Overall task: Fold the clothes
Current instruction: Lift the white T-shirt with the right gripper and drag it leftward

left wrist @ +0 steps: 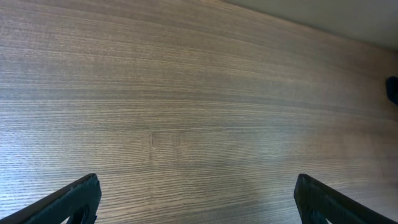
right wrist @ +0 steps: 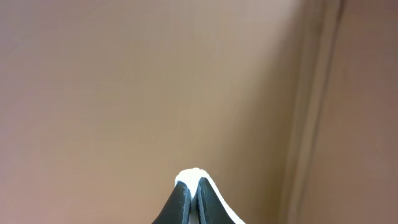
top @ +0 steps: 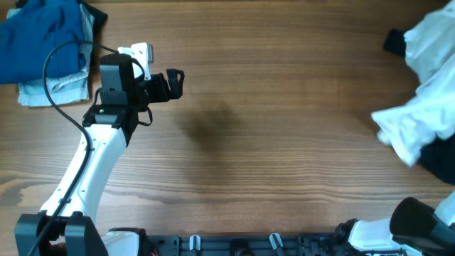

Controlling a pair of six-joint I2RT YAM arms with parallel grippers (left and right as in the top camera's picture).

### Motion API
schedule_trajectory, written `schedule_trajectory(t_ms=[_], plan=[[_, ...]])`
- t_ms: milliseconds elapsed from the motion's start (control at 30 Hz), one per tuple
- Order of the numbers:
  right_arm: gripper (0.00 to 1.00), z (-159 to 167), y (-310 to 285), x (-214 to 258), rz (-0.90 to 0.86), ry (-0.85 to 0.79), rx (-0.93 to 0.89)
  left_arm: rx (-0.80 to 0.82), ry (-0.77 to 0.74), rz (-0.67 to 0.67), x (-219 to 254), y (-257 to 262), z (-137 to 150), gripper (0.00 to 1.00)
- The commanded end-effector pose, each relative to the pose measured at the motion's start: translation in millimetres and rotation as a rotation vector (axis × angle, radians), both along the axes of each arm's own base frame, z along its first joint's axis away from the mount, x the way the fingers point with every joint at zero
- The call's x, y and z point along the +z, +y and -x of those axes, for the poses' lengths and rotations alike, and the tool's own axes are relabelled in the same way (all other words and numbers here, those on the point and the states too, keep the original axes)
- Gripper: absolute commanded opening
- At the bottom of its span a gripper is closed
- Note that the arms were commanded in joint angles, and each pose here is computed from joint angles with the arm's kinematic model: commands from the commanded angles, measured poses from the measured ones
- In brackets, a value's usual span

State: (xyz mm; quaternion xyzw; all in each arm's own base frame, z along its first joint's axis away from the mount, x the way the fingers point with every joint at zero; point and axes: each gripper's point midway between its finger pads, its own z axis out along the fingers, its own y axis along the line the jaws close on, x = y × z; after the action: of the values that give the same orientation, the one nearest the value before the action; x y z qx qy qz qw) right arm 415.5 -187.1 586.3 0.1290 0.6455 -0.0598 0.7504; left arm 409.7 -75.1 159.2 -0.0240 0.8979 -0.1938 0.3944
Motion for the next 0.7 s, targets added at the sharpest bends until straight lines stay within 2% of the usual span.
schedule_trajectory(t_ms=[0, 133, 167, 333, 533, 667], plan=[[0.04, 21.7, 50.7, 49.2, 0.068, -0.107, 0.196, -0.001, -0.018, 0.004, 7.4, -2.3, -4.7, 1.0], [0.04, 18.7, 97.6, 43.2, 0.03, -0.08, 0.439, 0.0, -0.032, 0.005, 12.7, -2.2, -4.5, 1.0], [0.04, 12.9, 123.2, 29.5, 0.007, -0.029, 0.546, 0.003, -0.052, 0.006, 19.7, -1.1, -4.3, 1.0], [0.04, -6.8, 210.5, -39.3, -0.049, 0.219, 0.785, 0.046, -0.137, 0.009, 52.2, 16.9, -2.1, 1.0], [0.04, 2.5, 318.5, -106.1, -0.055, 0.467, 1.045, 0.107, -0.173, 0.005, 71.7, 42.1, 5.9, 1.0], [0.04, 1.0, 382.6, -143.5, -0.038, 0.575, 1.145, 0.162, -0.166, 0.0, 75.6, 63.6, 13.2, 1.0]])
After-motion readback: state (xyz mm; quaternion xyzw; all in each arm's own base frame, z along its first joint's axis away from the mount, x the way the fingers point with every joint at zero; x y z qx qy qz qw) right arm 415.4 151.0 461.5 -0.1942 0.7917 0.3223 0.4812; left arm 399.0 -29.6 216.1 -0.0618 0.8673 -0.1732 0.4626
